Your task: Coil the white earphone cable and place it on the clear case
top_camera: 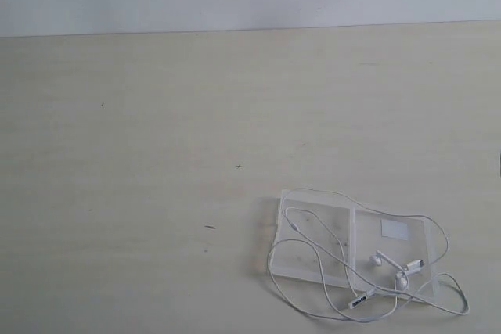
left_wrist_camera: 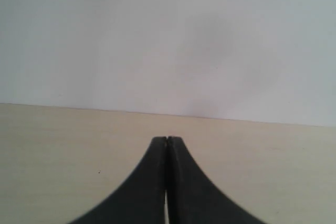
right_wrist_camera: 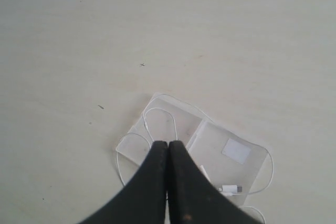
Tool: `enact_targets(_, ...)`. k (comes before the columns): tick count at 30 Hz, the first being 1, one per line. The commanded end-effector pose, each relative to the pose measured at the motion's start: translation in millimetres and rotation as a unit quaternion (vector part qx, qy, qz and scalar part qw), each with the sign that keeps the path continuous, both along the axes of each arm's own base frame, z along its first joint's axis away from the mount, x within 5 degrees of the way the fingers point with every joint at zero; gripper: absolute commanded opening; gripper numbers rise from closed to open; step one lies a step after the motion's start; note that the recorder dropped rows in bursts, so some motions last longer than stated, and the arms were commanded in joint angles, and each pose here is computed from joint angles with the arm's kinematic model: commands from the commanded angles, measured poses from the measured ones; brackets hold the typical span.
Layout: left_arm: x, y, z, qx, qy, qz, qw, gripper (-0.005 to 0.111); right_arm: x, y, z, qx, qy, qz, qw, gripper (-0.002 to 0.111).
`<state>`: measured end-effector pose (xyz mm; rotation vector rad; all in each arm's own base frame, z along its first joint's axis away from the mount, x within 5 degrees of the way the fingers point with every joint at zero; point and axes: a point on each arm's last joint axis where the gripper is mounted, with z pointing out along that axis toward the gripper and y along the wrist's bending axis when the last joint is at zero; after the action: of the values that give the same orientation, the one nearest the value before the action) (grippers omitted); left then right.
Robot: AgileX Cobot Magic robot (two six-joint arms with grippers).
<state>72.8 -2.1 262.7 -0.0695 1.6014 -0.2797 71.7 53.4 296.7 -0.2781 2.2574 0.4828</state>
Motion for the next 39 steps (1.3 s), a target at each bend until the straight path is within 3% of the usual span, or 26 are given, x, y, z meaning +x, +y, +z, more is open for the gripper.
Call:
enact_targets(1,-13.9,10.6,1.5,-0.077,-0.022,0.036,0.996,0.0,0.0,-0.1,-0.6,0.001,0.0,0.0,1.0,0.0)
enact_targets(4,-27.7,19.8,-5.4,-0.16,-0.037,0.091,0.982,0.0,0.0,-0.1,-0.6,0.001,0.0,0.0,1.0,0.0)
enact_targets(5,-25.6,20.2,-19.0,-0.187,-0.017,0.12,0.975,0.0,0.0,-0.1,-0.6,0.001,0.0,0.0,1.0,0.0)
enact_targets(10,-17.9,16.8,-49.6,-0.201,0.007,0.145,0.969,0.0,-0.7,0.4,-1.0,0.005,0.005,0.0,1.0,0.0)
enact_targets(12,-15.9,12.6,-56.8,-0.202,0.007,0.123,0.972,0.0,-0.8,0.5,-1.0,0.006,0.006,0.001,1.0,0.0)
enact_targets(16,-16.0,-5.6,-45.5,-0.204,-0.05,0.009,0.978,0.0,-0.8,0.5,-1.0,0.006,0.006,0.001,1.0,0.0)
enact_targets(19,-16.6,-8.3,-43.3,-0.178,-0.063,-0.007,0.982,0.0,-0.8,0.5,-1.0,0.006,0.006,0.001,1.0,0.0)
enact_targets(23,-15.9,-3.6,-45.0,-0.111,-0.066,0.025,0.991,0.0,-0.9,0.2,-1.3,0.004,0.007,0.0,1.0,0.0)
enact_targets(28,-14.9,0.9,-55.6,-0.026,-0.017,0.056,0.998,0.0,-0.9,0.1,-1.4,0.004,0.008,-0.001,1.0,0.0)
enact_targets(39,-14.9,0.8,-57.6,-0.03,-0.006,0.056,0.998,0.0,-0.9,0.1,-1.4,0.004,0.008,-0.001,1.0,0.0)
